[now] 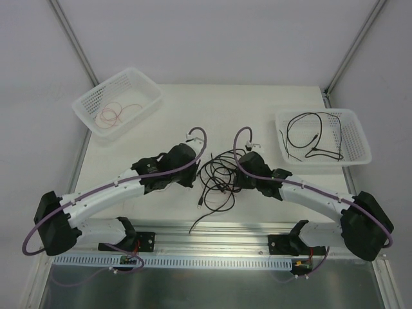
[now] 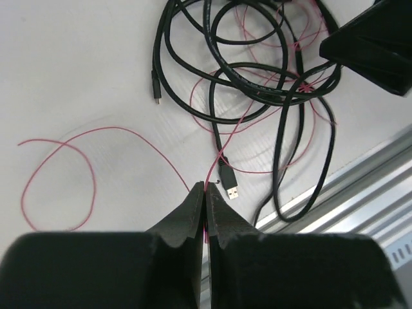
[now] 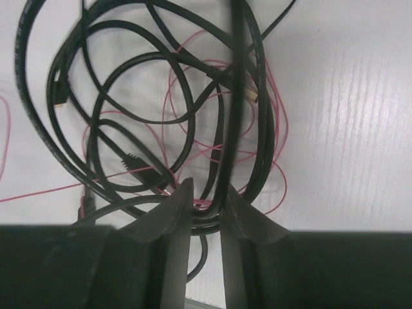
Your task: Untangle the cables
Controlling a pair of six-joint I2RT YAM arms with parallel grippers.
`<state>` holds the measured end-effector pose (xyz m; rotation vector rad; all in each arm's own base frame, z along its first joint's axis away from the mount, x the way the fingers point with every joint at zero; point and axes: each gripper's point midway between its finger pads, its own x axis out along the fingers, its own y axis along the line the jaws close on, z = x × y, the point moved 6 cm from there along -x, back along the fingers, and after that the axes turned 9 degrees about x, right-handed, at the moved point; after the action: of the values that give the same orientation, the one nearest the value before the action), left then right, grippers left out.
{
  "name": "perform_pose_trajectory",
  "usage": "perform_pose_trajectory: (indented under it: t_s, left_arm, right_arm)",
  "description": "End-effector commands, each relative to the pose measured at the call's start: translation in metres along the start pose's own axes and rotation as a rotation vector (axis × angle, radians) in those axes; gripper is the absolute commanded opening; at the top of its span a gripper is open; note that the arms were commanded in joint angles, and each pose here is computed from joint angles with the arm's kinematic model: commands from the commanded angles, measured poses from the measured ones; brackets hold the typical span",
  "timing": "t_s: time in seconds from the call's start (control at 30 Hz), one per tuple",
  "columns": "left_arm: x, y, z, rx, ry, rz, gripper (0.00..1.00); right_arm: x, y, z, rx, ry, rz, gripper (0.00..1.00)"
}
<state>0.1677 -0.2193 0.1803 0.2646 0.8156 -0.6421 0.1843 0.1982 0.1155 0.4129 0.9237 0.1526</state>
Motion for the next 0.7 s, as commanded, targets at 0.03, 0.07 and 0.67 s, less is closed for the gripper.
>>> perform_pose_trajectory:
  t_s: [0.03, 0.07, 0.67]
  left_arm:
    - [-0.038, 0.030, 0.006, -0.146, -0.058, 0.070, 0.00]
    - [-0.047, 0.035, 0.011, -0.174, -0.077, 0.060, 0.00]
    - [-0.223, 0.145, 0.094, -0.371, -0.474, 0.536, 0.00]
  right_arm:
    - [0.008, 0.010, 0.016, 0.071, -0.090, -0.033, 0.13]
    - [0.008, 0.006, 0.016, 0.072, -0.094, -0.051, 0.03]
    - [-0.052, -0.092, 0.049, 0.103, -0.296, -0.317, 0.01]
